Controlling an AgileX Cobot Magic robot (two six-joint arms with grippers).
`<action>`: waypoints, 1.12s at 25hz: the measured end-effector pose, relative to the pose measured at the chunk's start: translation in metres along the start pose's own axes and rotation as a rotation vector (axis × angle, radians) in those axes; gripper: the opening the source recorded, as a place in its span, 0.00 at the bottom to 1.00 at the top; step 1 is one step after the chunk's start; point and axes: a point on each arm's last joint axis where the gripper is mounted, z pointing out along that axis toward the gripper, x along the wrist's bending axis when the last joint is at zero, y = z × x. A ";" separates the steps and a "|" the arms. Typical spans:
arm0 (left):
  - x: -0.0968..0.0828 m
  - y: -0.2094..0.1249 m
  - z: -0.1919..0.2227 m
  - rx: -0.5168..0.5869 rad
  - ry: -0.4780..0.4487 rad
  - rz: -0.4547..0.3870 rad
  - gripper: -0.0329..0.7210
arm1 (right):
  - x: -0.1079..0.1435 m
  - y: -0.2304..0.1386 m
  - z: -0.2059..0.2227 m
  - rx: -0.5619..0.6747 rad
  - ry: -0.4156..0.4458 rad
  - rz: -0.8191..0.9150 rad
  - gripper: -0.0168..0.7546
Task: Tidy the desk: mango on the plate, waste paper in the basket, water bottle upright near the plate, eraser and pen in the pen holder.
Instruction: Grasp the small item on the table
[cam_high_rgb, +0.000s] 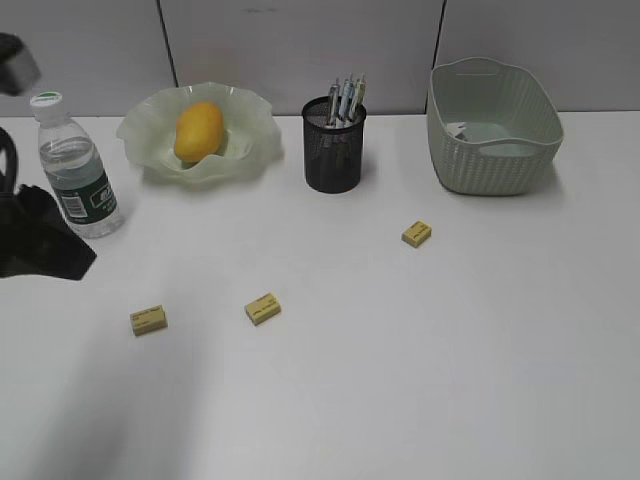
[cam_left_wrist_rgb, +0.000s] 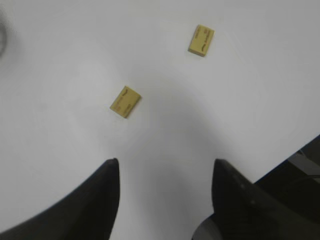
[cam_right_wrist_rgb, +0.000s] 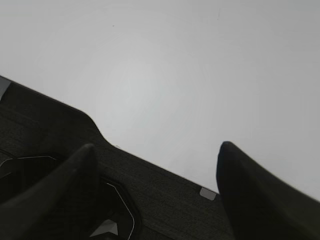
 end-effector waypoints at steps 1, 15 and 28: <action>-0.001 0.003 0.005 0.020 -0.002 0.016 0.64 | 0.000 0.000 0.000 0.000 0.000 0.000 0.78; 0.019 0.032 0.090 0.333 0.051 0.104 0.68 | 0.000 0.000 0.000 0.000 0.000 0.000 0.78; 0.028 0.042 0.138 0.383 0.057 0.167 0.68 | 0.000 0.000 0.000 0.000 0.000 0.007 0.78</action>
